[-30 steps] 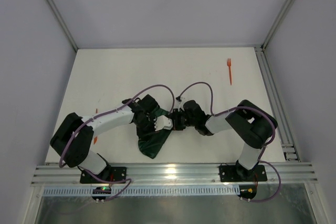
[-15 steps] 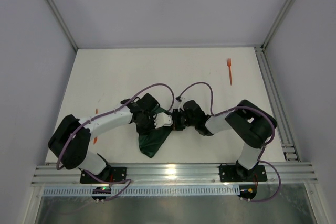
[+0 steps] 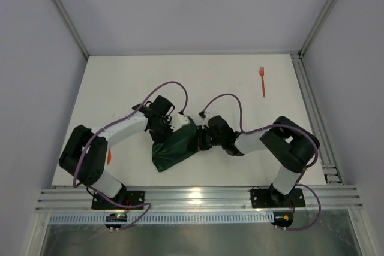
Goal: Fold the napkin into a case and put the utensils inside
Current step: Fold the 2/3-rectangle-folded napkin at the center of the board.
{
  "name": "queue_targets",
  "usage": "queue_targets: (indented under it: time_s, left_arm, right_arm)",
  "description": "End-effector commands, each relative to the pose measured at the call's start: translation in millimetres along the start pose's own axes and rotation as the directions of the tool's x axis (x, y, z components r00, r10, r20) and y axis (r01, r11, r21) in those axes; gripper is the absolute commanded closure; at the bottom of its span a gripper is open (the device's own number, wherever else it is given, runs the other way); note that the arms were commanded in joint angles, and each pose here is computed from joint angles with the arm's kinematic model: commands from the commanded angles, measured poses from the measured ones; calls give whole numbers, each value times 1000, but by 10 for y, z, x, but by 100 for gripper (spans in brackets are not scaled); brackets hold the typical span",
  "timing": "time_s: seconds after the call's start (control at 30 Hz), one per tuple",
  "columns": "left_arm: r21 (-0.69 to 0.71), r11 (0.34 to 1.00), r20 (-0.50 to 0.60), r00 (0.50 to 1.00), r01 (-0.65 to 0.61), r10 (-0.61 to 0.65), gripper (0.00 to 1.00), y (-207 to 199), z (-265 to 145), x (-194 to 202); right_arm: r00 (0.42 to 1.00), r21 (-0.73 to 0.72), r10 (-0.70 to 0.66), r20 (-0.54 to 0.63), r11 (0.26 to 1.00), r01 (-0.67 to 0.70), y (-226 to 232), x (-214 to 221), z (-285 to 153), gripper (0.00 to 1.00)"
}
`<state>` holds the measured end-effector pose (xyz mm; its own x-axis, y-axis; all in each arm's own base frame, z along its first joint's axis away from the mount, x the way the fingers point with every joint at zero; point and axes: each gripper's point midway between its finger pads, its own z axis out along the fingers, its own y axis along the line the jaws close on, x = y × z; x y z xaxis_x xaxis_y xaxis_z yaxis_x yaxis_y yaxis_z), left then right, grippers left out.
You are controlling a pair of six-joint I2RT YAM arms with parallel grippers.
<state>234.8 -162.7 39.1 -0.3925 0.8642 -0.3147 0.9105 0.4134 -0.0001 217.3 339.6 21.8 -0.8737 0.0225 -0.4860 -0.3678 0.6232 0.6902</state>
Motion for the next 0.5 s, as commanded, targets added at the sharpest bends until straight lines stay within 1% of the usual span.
queue_targets:
  time_s: [0.0, 0.07, 0.2, 0.4, 0.47]
  left_arm:
    - [-42, 999, 77, 997, 22, -19, 100, 148, -71, -224]
    - [-49, 998, 85, 996, 35, -31, 100, 191, -85, -232]
    - [-53, 997, 87, 995, 56, -51, 100, 221, -97, -221]
    - [-60, 996, 88, 994, 72, -67, 100, 263, -100, -228]
    - [-62, 995, 90, 993, 84, -78, 100, 290, -95, -235]
  right_arm:
    - [996, -46, -76, 54, 996, 78, 263, -161, -13, 94]
    - [994, -72, -98, 49, 992, 101, 397, -148, 15, 94]
    - [994, -113, -95, 54, 988, 101, 529, -146, 59, 94]
    - [997, -123, -68, 39, 990, 73, 519, -131, 160, 94]
    - [999, -109, -41, 18, 993, 42, 455, -98, 259, 94]
